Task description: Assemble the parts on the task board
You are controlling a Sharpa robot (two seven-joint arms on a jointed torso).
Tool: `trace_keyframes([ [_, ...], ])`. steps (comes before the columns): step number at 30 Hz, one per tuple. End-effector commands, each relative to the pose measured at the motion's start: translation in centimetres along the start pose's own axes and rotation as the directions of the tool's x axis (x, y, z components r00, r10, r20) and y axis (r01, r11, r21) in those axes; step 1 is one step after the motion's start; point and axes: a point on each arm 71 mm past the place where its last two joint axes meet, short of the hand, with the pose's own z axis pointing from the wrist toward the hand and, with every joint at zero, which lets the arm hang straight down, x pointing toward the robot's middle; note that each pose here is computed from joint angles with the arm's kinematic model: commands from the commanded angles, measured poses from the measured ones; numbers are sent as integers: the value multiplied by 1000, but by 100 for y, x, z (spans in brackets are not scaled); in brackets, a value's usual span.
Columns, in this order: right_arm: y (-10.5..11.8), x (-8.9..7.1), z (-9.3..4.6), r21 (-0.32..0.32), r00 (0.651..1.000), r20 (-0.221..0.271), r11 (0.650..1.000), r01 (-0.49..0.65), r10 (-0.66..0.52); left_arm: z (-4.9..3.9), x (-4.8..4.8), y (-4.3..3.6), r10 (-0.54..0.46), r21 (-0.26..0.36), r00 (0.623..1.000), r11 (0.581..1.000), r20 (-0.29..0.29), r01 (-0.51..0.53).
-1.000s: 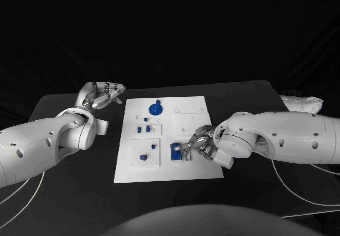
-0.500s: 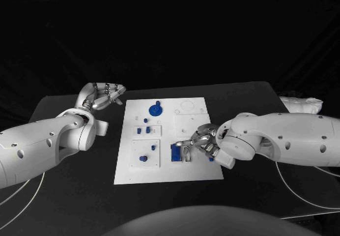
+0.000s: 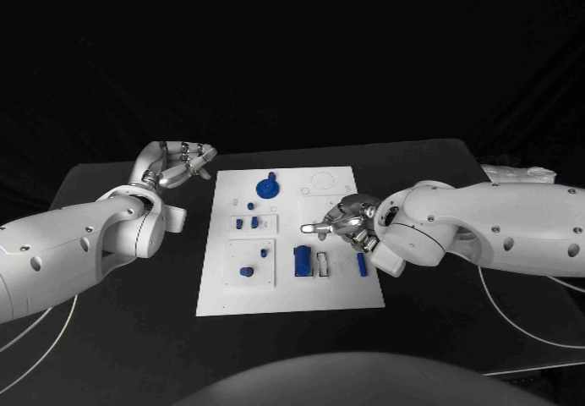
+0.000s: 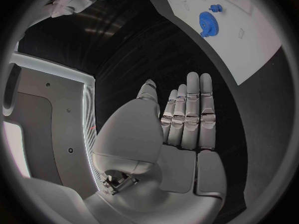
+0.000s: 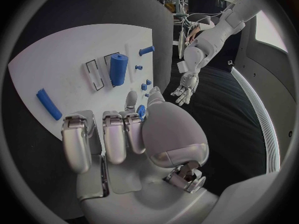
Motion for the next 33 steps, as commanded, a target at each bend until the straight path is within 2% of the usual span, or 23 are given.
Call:
trace_keyframes([
  [1, -10, 26, -7, 27, 997, -18, 997, 70, -69, 5, 29, -16, -6, 9, 1000, 1000, -19, 7],
  [10, -46, 97, 19, 89, 983, -84, 981, 171, -163, 0, 19, -13, -6, 8, 1000, 1000, -17, 6],
  [22, -35, 208, 103, 109, 960, -150, 961, 254, -237, -8, 8, -11, -5, 7, 1000, 1000, -15, 5],
  [33, -44, 266, 201, 124, 948, -182, 950, 287, -262, -9, 14, -14, -6, 8, 1000, 1000, -17, 6],
])
